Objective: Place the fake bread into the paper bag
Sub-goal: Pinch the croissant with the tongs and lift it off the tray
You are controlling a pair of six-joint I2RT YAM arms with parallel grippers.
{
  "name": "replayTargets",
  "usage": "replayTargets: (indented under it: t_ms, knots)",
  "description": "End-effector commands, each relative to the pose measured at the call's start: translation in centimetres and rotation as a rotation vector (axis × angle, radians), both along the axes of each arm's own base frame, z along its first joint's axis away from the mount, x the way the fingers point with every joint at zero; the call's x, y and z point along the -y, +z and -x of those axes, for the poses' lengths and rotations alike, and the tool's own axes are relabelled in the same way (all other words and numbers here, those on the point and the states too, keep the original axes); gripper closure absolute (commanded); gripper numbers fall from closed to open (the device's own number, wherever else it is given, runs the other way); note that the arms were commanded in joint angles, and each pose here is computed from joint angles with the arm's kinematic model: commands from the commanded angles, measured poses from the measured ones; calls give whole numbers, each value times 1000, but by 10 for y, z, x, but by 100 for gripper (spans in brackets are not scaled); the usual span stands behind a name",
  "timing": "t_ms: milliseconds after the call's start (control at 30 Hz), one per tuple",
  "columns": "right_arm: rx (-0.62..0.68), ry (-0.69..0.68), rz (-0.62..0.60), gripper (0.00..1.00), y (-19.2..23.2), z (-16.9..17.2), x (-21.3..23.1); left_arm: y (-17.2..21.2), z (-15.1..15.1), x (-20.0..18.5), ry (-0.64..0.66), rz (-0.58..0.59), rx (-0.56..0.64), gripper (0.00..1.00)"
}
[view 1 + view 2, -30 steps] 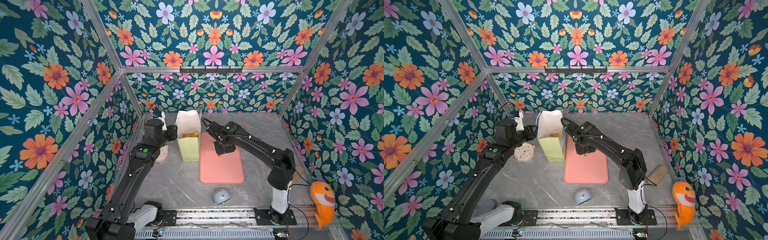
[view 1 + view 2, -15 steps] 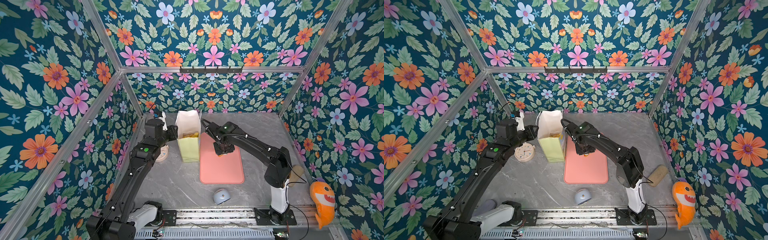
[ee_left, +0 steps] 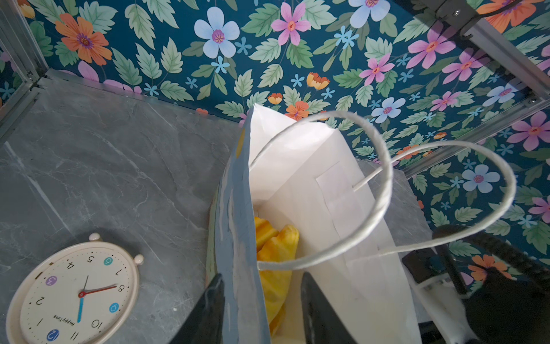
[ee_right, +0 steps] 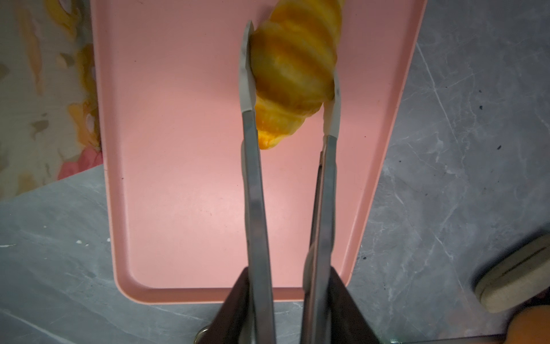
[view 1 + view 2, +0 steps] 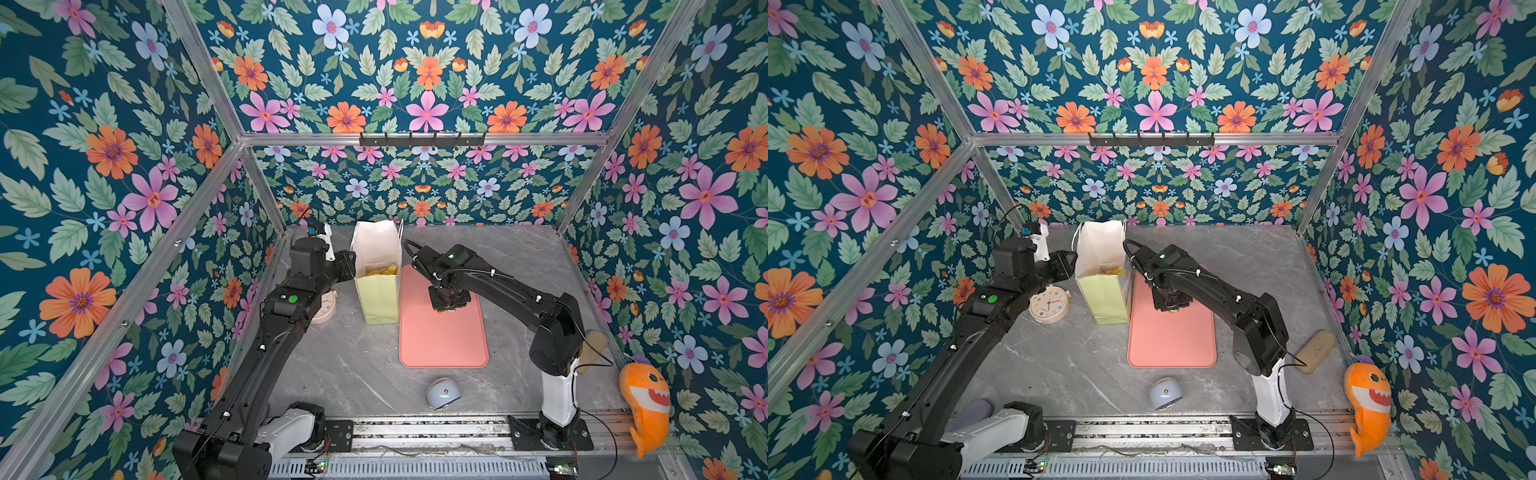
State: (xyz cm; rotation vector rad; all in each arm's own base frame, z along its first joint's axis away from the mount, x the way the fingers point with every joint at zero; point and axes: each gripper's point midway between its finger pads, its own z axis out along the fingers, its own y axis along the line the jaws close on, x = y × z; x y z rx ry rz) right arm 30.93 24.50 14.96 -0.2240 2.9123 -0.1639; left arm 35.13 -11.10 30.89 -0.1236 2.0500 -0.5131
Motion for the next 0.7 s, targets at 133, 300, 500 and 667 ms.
replayTargets:
  t_ms: [133,300,500,667]
  knots:
    - [65,31,-53,65,34,3,4,9,2,-1,1,0,26,57]
    - [129,60,-102,66,68,8,9,12,3,-2,3,0,31,56]
    - [209,125,-165,67,111,16,15,15,4,-1,-4,5,38,56]
    - [285,178,-222,68,152,28,23,17,4,0,-10,9,42,57]
